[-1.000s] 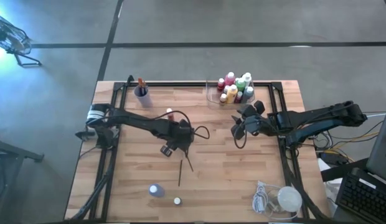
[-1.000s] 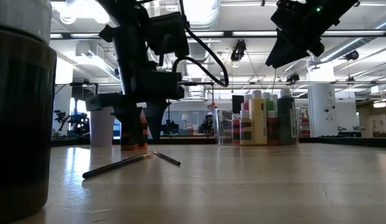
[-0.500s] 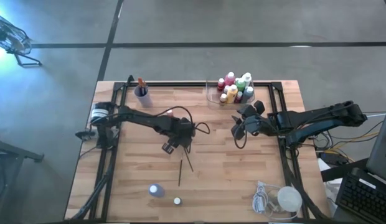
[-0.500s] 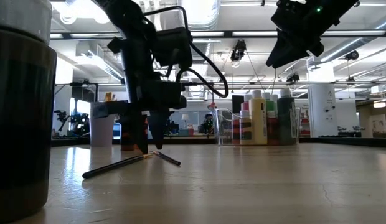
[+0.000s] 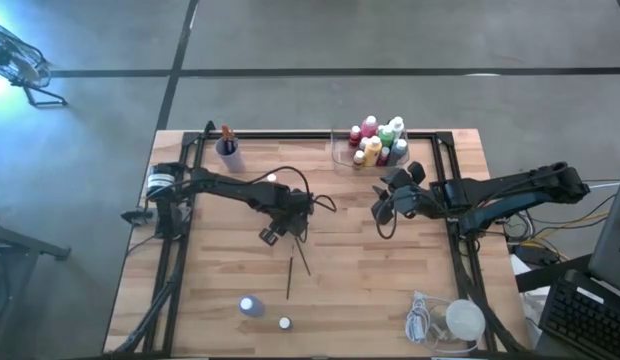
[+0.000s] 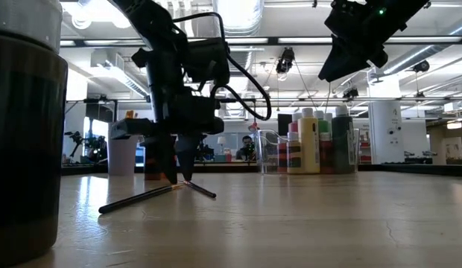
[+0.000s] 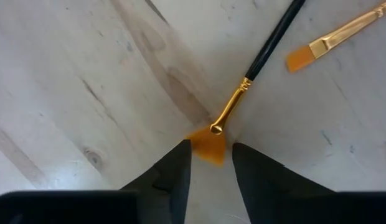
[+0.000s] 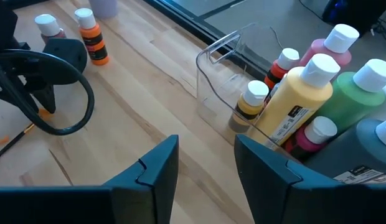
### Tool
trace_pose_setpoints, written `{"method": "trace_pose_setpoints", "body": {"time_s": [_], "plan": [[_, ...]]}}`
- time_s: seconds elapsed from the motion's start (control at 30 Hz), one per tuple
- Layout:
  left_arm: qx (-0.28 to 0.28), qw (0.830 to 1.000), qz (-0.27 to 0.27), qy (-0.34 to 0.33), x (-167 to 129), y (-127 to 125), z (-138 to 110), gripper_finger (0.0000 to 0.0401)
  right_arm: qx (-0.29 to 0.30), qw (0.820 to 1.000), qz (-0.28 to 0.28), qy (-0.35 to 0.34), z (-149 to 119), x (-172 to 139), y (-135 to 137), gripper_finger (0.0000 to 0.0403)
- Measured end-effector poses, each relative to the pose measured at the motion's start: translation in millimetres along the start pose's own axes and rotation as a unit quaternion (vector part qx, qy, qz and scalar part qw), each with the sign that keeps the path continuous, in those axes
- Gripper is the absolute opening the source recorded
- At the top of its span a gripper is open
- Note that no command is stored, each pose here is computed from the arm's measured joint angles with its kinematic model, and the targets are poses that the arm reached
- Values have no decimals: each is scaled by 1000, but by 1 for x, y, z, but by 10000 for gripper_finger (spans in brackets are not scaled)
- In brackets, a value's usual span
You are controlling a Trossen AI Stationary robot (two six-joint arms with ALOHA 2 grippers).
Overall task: Pick & Place Paint Supplies
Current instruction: Put the gold paint brush into the violet cup
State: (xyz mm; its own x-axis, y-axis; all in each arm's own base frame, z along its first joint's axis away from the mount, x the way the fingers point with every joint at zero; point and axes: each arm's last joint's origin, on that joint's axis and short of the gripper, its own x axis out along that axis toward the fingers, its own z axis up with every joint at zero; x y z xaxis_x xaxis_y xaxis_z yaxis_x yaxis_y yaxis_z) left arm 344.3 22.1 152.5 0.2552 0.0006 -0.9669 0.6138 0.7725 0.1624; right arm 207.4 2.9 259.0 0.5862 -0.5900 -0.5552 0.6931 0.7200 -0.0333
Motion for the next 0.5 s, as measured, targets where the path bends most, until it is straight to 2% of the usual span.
{"method": "trace_pose_setpoints", "body": {"time_s": [0.3,0.5], "plan": [[-3,1000,-18,-19,1,0,0,64,0,1000,1,0,0,0,0,173],[-5,999,-14,-29,1,3,0,18,0,1000,1,0,0,0,0,163]]}}
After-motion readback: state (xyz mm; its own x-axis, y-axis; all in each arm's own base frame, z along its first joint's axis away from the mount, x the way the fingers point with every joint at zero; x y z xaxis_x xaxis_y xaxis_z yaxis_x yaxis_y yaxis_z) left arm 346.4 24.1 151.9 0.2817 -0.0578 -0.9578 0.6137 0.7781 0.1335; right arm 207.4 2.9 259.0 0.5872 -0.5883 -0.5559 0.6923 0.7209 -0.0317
